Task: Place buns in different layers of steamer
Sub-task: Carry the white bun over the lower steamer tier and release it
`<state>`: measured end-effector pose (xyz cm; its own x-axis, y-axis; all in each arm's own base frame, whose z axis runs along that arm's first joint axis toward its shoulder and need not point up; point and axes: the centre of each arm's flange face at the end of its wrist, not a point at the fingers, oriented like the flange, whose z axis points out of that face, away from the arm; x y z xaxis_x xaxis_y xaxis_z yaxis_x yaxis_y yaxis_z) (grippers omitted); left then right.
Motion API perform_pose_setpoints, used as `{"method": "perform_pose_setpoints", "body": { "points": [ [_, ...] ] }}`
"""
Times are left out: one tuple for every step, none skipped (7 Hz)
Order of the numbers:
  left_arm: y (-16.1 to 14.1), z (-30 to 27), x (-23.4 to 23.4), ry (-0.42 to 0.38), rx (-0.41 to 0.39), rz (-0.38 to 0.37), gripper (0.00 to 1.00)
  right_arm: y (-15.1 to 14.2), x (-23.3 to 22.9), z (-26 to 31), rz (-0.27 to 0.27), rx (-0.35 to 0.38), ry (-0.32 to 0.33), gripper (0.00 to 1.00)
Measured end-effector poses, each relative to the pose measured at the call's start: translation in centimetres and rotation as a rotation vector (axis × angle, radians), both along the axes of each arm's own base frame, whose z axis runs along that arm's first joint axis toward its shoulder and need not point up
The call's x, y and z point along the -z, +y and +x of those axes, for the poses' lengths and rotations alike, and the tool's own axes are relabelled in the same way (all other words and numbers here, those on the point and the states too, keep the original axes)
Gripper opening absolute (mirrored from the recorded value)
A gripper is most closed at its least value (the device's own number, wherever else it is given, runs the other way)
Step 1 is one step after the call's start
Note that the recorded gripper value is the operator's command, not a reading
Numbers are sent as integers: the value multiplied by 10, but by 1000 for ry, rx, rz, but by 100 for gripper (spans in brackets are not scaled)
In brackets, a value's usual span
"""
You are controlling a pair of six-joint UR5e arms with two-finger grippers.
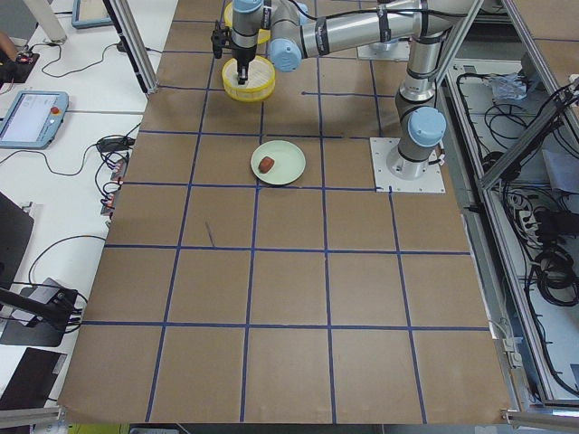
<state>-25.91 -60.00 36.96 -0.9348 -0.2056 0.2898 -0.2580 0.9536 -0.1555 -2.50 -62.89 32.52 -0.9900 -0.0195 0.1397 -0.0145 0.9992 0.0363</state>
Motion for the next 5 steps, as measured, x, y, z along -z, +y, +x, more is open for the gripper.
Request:
{"method": "perform_pose_setpoints", "body": {
  "points": [
    [-4, -41, 28, 38, -61, -10, 76, 0, 3, -3, 5, 0, 1, 10],
    [-2, -69, 52, 60, -96, -6, 99, 0, 5, -3, 8, 0, 0, 10],
    [3, -82, 72, 62, -107, 12, 100, 1, 6, -3, 10, 2, -2, 10],
    [9, -86, 85, 57, -109, 33, 100, 1, 6, -3, 9, 6, -4, 10],
    [13, -86, 94, 52, -109, 48, 100, 2, 5, -3, 8, 11, -5, 11]
  ]
}}
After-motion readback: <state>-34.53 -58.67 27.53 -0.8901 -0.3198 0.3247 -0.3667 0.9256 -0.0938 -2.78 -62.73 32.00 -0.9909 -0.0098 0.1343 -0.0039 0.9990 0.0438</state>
